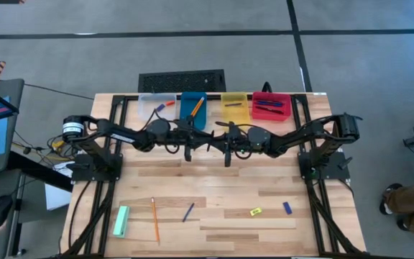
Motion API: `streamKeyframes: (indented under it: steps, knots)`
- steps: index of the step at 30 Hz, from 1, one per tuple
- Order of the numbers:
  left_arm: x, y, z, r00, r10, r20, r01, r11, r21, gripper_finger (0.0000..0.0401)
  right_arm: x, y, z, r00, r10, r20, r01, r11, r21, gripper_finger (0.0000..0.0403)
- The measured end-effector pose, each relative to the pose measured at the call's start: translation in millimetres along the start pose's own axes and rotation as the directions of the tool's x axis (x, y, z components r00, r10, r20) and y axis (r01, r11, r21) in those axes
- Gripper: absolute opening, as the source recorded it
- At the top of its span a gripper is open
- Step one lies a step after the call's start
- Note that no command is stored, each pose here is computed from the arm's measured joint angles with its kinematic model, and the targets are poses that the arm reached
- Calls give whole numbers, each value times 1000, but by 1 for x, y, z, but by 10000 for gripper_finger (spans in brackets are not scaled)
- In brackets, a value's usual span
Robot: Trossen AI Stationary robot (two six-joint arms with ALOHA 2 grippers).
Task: Sort crayons/erasers/pens/pencils in bins
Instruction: Put the black pen into the red bin
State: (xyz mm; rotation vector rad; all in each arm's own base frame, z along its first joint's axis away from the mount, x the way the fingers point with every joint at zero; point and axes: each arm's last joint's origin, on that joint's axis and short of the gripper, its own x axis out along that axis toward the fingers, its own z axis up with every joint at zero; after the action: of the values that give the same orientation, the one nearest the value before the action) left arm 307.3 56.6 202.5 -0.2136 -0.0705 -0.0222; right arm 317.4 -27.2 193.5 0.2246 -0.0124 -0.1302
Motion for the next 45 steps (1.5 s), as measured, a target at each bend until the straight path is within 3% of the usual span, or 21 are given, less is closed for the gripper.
streamKeyframes:
  steps: [7, 13, 17, 20, 23, 27, 32, 37, 45]
  knots:
    - [-3, -2, 9, 999, -31, 9, 30, 999, 37, 123, 0, -3, -2, 1000, -13, -28, 12, 1000, -21, 33]
    - [-10, -5, 13, 998, -22, -59, 27, 996, 88, 132, -4, -7, 3, 997, -42, -62, 37, 996, -86, 28]
    - [-19, -7, 17, 999, -13, -49, 19, 992, 125, 128, -20, -17, 21, 983, -111, -146, 84, 980, -179, 30]
    - [-27, -8, 17, 999, 16, -39, -11, 991, 131, 125, -40, -27, 35, 945, -224, -238, 151, 945, -290, 31]
    - [-35, -8, 12, 997, 64, -44, -58, 988, 143, 121, -61, -43, 49, 851, -385, -359, 220, 880, -422, 26]
    - [-40, -6, 5, 991, 115, -64, -105, 984, 144, 117, -84, -74, 67, 649, -593, -477, 279, 768, -576, 25]
    - [-43, -5, 2, 989, 131, -65, -120, 980, 157, 110, -103, -118, 76, 434, -693, -575, 227, 702, -675, 25]
    - [-43, -5, 2, 989, 134, -67, -121, 978, 172, 102, -113, -164, 69, 274, -724, -633, 154, 683, -714, 25]
    - [-43, -5, 0, 987, 139, -83, -122, 976, 181, 92, -117, -219, 47, 60, -674, -736, 73, 739, -670, 24]
